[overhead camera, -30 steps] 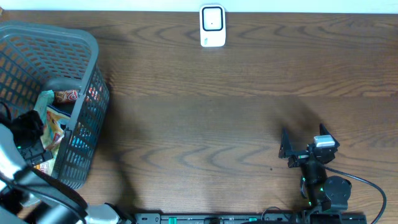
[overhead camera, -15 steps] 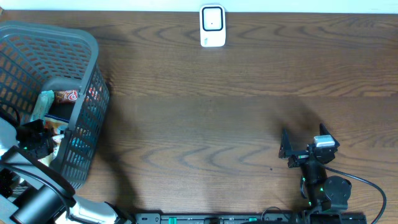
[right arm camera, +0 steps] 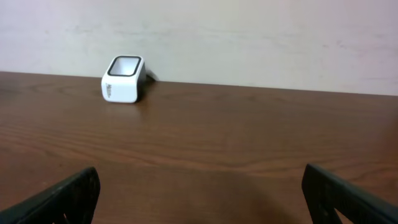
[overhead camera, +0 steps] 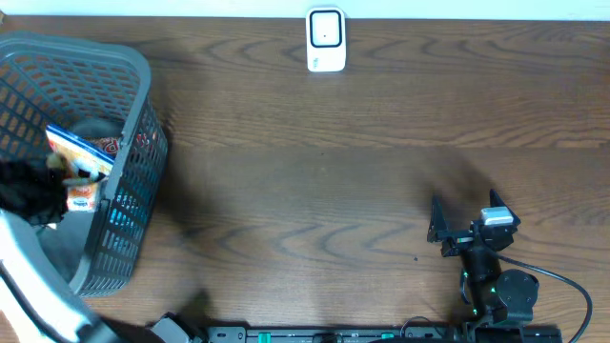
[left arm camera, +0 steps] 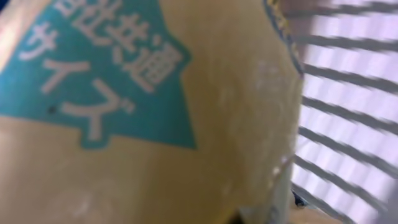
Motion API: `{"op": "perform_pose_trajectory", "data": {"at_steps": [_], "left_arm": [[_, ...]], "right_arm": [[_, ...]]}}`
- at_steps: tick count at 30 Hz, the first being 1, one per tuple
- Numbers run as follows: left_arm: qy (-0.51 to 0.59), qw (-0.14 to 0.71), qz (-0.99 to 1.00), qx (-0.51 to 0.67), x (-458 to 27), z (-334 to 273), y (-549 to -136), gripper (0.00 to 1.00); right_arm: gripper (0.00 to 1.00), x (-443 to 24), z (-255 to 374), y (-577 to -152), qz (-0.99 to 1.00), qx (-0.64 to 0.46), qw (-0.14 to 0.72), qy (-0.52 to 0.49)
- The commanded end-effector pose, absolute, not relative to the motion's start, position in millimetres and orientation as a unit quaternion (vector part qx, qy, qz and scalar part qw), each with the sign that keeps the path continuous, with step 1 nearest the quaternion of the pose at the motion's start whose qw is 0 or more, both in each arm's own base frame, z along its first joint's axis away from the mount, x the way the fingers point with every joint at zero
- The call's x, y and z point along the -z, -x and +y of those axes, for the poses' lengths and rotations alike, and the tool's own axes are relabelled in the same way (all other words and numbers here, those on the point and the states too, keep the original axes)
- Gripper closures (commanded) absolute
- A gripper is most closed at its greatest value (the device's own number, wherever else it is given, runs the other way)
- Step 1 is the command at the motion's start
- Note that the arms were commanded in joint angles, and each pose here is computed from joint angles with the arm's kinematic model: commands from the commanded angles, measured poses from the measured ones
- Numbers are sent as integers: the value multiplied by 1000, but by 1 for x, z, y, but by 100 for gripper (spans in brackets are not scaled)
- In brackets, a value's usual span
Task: Scan the item barcode
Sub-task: 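Grasp the yellow snack bag with the left gripper and lift it, then carry the snack bag to the scanner and hold it before it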
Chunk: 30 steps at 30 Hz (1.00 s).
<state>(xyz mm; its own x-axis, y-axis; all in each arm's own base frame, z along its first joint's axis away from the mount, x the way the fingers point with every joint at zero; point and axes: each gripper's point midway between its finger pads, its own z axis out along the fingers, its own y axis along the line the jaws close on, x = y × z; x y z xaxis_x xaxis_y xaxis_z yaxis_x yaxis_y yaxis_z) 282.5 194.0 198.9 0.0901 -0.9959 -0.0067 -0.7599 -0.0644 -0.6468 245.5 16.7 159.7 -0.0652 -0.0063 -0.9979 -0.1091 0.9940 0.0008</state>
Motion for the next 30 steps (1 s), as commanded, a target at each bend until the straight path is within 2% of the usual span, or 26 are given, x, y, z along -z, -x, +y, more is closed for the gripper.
{"op": "perform_pose_trajectory", "data": {"at_steps": [1,8,12,14,18,19,30], "left_arm": [[625,338,630,313,-268,167,-294,93],[472,473,634,389,-375,108,-304,93],[347,499,665,434,-412,38,-315,93],[307,491,684,444,-413,5,-320,93],[237,455,743,429,-387,-63,-330,93],[220,425,781,402,-359,-94,-335,93],[122,247,935,222,-175,-227,-332,93]], "right_arm": [[1,-159,19,-245,728,-44,683,39],[1,-159,19,-245,728,-44,683,39],[1,-159,19,-245,728,-44,683,39],[1,-159,19,-245,728,-44,683,39],[1,-159,19,-245,728,-44,683,39],[1,-159,19,-245,728,-44,683,39],[1,-159,19,-245,728,-44,683,39]]}}
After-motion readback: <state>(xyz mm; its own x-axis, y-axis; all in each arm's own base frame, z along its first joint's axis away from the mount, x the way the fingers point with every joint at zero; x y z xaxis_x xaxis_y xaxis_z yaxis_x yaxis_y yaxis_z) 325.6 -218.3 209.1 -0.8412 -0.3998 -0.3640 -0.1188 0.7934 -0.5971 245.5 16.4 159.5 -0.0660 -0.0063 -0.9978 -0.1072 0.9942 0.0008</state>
